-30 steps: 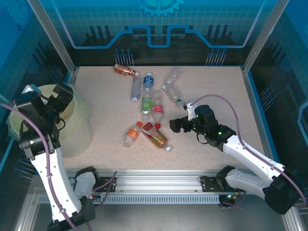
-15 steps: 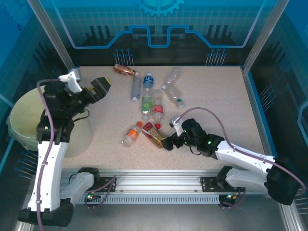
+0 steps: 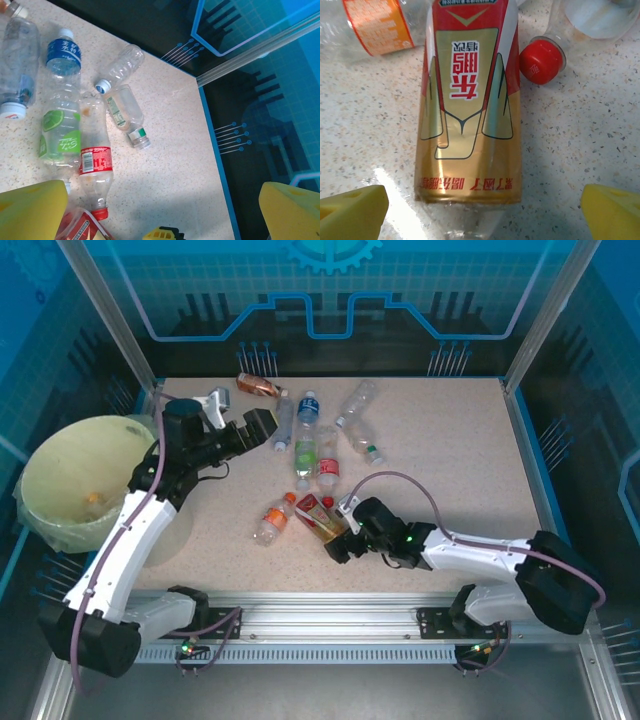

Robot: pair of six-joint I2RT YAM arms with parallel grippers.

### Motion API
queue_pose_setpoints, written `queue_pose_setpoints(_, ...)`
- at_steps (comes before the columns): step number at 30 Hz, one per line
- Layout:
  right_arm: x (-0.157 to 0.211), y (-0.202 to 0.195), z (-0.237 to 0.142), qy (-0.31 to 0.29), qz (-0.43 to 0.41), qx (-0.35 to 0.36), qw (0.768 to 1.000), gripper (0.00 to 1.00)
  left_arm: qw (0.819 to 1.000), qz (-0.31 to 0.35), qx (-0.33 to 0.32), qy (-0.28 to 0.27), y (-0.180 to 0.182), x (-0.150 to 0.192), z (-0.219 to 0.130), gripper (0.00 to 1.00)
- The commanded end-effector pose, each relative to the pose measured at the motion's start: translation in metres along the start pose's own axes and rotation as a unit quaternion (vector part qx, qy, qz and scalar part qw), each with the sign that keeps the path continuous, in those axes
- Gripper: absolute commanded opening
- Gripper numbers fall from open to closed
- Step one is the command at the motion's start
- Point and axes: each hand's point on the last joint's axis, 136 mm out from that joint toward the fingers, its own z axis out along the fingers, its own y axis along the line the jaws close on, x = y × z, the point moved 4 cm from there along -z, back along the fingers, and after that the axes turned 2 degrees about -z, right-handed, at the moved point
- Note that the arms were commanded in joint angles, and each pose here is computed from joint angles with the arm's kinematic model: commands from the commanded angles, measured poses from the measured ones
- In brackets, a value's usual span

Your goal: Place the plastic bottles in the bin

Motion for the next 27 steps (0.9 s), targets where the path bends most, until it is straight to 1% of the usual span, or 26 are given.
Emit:
queue_pose_setpoints(1, -0.019, 0.006, 0.006, -0.026, -0.015, 0.01, 0.999, 1.0, 1.0, -0.003, -0.007, -0.015, 0.001, -0.002, -0.001, 0.99)
queue_pose_setpoints(5, -0.021, 0.009, 0.019, -0.026, -0.024, 0.013, 0.999, 0.99, 0.999, 0.0, -0.027, -0.017, 0.007, -0.001, -0.003, 0.99)
queue_pose_setpoints(10, -0.015, 0.016, 0.034, -0.001, -0.051, 0.01, 0.999, 0.96, 0.999, 0.0, -0.042, -0.014, 0.013, 0.001, -0.003, 0.99)
queue_pose_setpoints(14, -0.008, 0.019, 0.042, 0.013, -0.059, 0.011, 0.998, 0.93, 0.999, 0.009, -0.029, -0.014, 0.01, 0.003, -0.004, 0.99)
queue_pose_setpoints(16, -0.005, 0.018, 0.044, 0.018, -0.057, 0.016, 0.998, 0.89, 1.0, 0.011, -0.021, -0.016, 0.009, 0.003, -0.004, 0.99)
queue_pose_setpoints(19, -0.004, 0.019, 0.045, 0.025, -0.059, 0.014, 0.998, 0.78, 1.0, 0.01, -0.018, -0.017, 0.01, 0.005, -0.003, 0.99)
queue_pose_setpoints(21, -0.004, 0.02, 0.044, 0.026, -0.06, 0.012, 0.998, 0.72, 1.0, 0.008, -0.02, -0.015, 0.012, 0.006, -0.002, 0.99)
queue_pose_setpoints(27, -0.01, 0.019, 0.033, 0.008, -0.063, 0.011, 0.998, 0.61, 1.0, -0.001, -0.026, 0.004, 0.015, 0.012, -0.001, 0.99)
